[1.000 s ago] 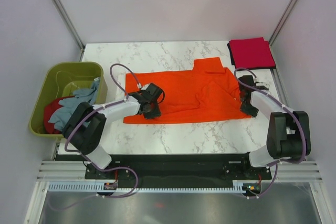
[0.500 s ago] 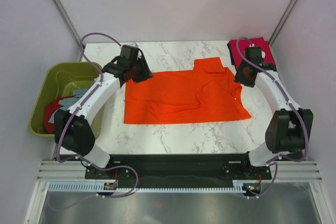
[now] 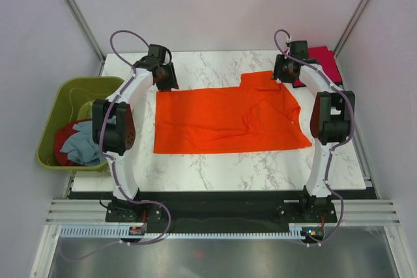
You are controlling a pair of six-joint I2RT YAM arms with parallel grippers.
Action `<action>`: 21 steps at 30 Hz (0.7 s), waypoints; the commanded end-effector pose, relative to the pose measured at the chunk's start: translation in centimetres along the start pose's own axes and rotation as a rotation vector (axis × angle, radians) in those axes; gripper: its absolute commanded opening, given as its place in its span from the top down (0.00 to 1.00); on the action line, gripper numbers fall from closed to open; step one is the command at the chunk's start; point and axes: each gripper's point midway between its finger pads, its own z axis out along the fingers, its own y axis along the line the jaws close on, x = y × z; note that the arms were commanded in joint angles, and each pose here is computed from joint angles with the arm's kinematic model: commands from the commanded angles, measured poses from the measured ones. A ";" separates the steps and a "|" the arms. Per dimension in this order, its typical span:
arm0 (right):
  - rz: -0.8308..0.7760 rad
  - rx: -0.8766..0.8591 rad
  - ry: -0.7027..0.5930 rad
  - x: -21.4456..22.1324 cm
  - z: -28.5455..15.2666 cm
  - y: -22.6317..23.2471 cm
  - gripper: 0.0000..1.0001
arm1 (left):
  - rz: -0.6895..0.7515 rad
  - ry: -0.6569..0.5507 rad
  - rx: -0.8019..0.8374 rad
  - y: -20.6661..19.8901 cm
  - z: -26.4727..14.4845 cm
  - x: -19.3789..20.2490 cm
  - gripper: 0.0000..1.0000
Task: Fold and stack the t-shirts
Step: Fold the tshirt
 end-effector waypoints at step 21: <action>-0.033 -0.044 -0.081 -2.8 11.9 0.0 0.41 | 0.055 0.030 -0.173 6.8 7.9 -2.6 0.48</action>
